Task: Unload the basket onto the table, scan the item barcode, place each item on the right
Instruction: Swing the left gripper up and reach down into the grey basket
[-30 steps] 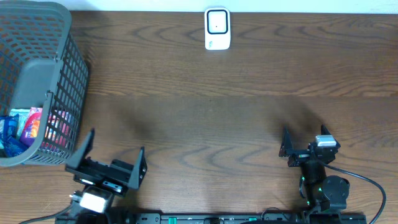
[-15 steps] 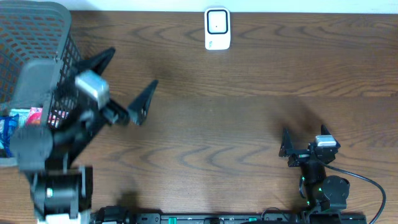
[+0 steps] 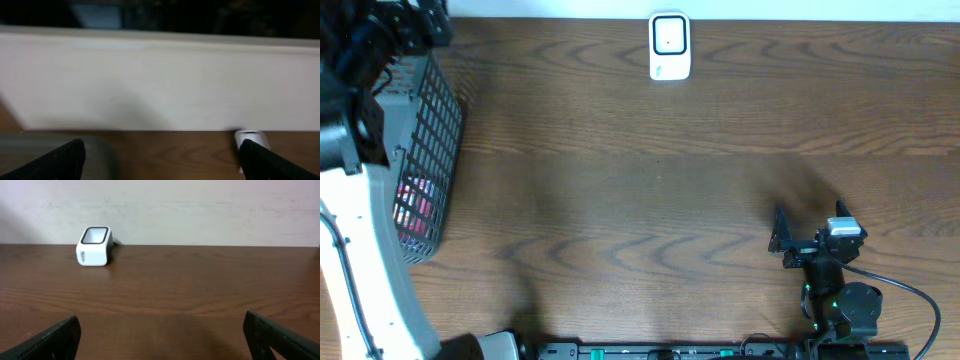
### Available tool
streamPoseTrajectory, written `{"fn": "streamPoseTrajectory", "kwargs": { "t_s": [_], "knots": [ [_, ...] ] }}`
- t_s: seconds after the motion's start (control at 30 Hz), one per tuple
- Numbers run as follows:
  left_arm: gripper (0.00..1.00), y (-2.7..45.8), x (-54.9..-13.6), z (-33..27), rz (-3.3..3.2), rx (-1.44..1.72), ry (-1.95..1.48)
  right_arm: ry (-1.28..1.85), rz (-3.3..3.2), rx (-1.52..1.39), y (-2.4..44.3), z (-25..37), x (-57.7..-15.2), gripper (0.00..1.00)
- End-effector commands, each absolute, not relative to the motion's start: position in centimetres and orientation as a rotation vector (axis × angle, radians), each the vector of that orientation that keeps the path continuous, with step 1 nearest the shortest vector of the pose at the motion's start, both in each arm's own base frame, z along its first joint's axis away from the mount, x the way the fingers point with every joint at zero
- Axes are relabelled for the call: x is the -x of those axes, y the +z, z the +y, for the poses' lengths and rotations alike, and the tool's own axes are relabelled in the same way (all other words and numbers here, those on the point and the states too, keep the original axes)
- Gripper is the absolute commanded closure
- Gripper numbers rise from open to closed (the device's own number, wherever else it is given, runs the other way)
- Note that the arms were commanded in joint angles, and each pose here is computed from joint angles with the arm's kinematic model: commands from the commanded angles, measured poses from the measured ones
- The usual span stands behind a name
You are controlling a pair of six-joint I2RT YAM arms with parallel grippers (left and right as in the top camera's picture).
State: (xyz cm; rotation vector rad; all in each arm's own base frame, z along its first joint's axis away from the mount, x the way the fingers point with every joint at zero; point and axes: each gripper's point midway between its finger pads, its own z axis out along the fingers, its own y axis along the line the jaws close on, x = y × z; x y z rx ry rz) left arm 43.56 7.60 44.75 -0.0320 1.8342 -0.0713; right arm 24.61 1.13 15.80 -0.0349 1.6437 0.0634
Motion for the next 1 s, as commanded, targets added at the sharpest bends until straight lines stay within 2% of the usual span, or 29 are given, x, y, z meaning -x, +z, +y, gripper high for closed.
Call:
{"fn": "streamPoseTrajectory", "kwargs": {
  "t_s": [0.0,0.07,0.2,0.43,0.67,0.87,0.97],
  "knots": [
    [0.02,44.5,-43.2,14.6,1.824,0.314,0.168,0.053,1.642,0.040,15.7,1.0,-24.6,0.01],
    [0.02,43.2,-42.0,18.4,1.818,0.539,0.226,0.053,1.642,0.040,15.7,1.0,-24.6,0.01],
    [0.02,40.1,-39.8,24.1,1.832,0.793,0.233,0.053,1.642,0.040,15.7,1.0,-24.6,0.01],
    [0.02,34.4,-36.1,30.1,1.841,1.173,0.206,0.053,1.642,0.040,15.7,1.0,-24.6,0.01],
    [0.02,27.9,-36.3,27.9,2.071,1.253,0.066,0.053,1.642,0.040,15.7,1.0,-24.6,0.01],
    [0.02,20.7,-33.9,25.9,2.230,1.568,-0.023,0.053,1.642,0.040,15.7,1.0,-24.6,0.01],
    [0.02,18.0,-33.3,25.4,2.304,1.630,-0.025,0.053,1.642,0.040,15.7,1.0,-24.6,0.01]
  ]
}}
